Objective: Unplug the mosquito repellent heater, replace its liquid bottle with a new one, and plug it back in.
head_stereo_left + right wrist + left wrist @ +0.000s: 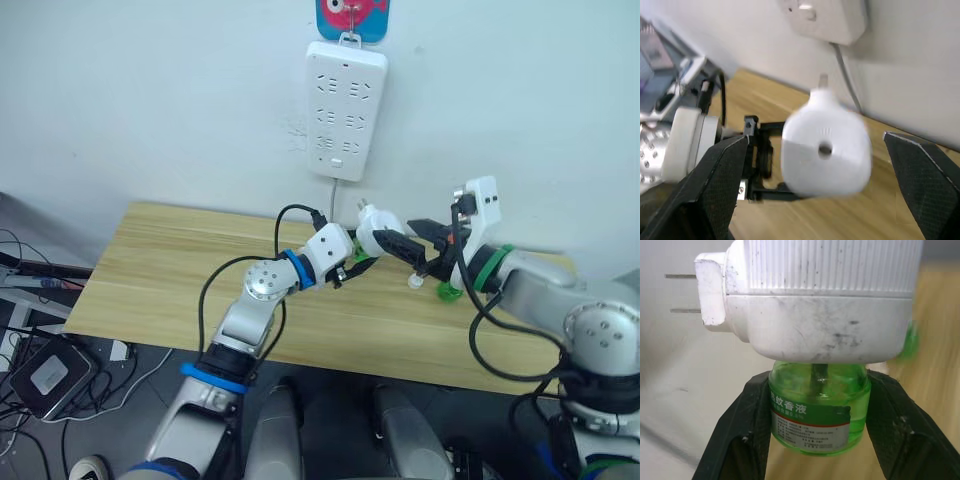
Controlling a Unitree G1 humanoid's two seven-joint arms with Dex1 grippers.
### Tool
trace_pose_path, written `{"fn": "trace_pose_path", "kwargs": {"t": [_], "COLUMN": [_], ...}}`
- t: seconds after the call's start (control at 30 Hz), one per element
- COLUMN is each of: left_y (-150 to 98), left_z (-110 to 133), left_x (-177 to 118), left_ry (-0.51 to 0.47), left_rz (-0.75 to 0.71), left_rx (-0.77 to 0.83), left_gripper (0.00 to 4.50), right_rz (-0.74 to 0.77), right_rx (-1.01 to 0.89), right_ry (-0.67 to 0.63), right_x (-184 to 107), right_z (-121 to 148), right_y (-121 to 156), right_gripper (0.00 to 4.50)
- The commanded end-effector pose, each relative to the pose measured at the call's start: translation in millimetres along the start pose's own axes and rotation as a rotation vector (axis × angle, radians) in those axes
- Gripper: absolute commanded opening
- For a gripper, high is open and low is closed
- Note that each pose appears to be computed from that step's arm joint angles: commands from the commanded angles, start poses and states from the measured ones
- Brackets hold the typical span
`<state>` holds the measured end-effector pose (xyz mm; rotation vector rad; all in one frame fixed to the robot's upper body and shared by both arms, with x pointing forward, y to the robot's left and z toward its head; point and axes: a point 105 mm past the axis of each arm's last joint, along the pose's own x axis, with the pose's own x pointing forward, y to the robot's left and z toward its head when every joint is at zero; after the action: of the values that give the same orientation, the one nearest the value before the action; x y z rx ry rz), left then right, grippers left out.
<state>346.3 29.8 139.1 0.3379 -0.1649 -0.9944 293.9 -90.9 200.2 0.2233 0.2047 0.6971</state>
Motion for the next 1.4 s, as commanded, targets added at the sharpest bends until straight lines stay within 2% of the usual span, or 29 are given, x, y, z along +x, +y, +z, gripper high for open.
{"fn": "trace_pose_path", "kwargs": {"t": [0.03, 0.1, 0.2, 0.3, 0.4, 0.63, 0.97, 1.1, 1.13, 1.33, 1.4], "left_y": [2.1, -0.7, -6.1, -11.5, -13.2, -19.3, -20.2, -21.7, -22.1, -21.1, -20.2], "left_z": [39.8, 51.8, 57.8, 59.9, 59.0, 59.9, 59.4, 58.7, 58.4, 58.0, 58.0], "left_x": [-2.1, -2.2, -1.5, -2.6, -4.0, -7.0, -8.2, -9.0, -9.2, -10.1, -13.4], "left_ry": [-0.175, -0.228, -0.245, -0.239, -0.229, -0.225, -0.225, -0.223, -0.221, -0.219, -0.218], "left_rz": [0.036, 0.025, 0.004, -0.03, -0.039, -0.061, -0.048, -0.05, -0.051, -0.041, -0.044], "left_rx": [-0.147, -0.207, -0.266, -0.28, -0.299, -0.35, -0.368, -0.37, -0.37, -0.354, -0.352], "left_gripper": [2.24, 2.24, 2.24, 2.24, 2.24, 2.24, 2.24, 2.24, 2.24, 2.24, 2.97], "right_rz": [-0.021, -0.056, -0.119, -0.11, -0.062, 0.084, -0.026, -0.021, -0.017, -0.012, -0.022], "right_rx": [-0.05, -0.027, -0.036, -0.023, 0.006, 0.037, 0.024, 0.012, 0.009, 0.005, 0.012], "right_ry": [-0.101, -0.139, -0.144, -0.187, -0.229, -0.234, -0.231, -0.208, -0.202, -0.211, -0.235], "right_x": [-5.6, -3.0, 7.5, 13.0, 15.9, 19.4, 22.5, 21.3, 20.9, 18.2, 17.0], "right_z": [7.0, 7.3, 4.4, 14.0, 24.8, 30.9, 31.9, 28.0, 26.9, 27.8, 31.2], "right_y": [11.0, 7.8, -3.9, -4.9, 0.6, 24.8, 6.1, 6.1, 6.9, 7.8, 6.1], "right_gripper": [4.5, 4.5, 4.5, 4.5, 4.5, 4.5, 4.5, 3.28, 3.16, 3.16, 3.15]}}
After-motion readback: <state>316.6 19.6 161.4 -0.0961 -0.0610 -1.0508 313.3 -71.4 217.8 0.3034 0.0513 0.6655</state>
